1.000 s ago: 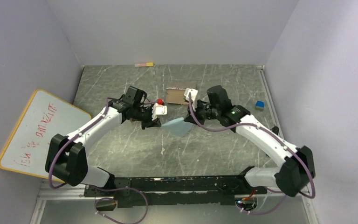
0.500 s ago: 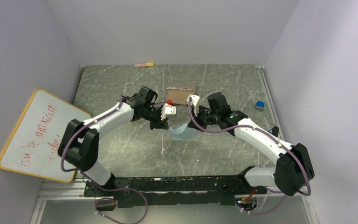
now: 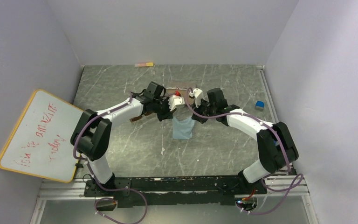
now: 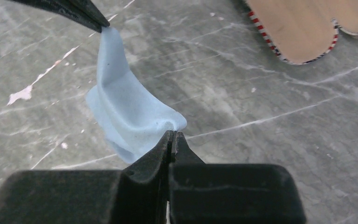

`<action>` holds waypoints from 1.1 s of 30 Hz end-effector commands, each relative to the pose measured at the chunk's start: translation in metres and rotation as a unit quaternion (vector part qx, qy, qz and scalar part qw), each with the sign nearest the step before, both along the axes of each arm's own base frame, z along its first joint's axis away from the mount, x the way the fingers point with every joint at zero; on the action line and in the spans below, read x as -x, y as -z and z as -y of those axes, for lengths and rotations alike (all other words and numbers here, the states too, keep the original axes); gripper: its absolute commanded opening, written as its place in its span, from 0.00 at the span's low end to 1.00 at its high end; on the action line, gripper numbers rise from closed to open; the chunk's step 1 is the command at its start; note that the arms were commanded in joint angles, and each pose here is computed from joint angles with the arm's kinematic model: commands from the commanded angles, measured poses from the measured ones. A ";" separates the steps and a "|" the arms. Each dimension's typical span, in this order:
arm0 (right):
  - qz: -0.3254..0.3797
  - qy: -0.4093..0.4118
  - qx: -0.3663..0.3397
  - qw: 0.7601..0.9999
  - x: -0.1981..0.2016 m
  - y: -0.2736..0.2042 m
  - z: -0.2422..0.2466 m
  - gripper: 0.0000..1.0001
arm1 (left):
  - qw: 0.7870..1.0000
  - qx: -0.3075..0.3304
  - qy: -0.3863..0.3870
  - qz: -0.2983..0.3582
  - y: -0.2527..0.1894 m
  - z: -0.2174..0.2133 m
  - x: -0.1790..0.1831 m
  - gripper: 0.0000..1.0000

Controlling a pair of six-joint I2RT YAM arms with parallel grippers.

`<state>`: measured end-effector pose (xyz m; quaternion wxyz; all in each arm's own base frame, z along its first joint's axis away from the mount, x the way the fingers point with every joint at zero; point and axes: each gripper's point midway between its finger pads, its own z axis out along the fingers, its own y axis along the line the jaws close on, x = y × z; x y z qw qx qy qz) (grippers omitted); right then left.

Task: Organize the sunglasses
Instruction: Adjust the glasses cleaning cloth at the center of the board.

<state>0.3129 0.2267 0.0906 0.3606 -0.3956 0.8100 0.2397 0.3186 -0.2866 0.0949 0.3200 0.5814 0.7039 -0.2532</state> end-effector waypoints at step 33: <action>0.132 -0.159 -0.097 0.974 0.006 -0.036 0.008 0.00 | 0.995 0.034 0.000 0.090 -0.042 -0.007 0.022 0.10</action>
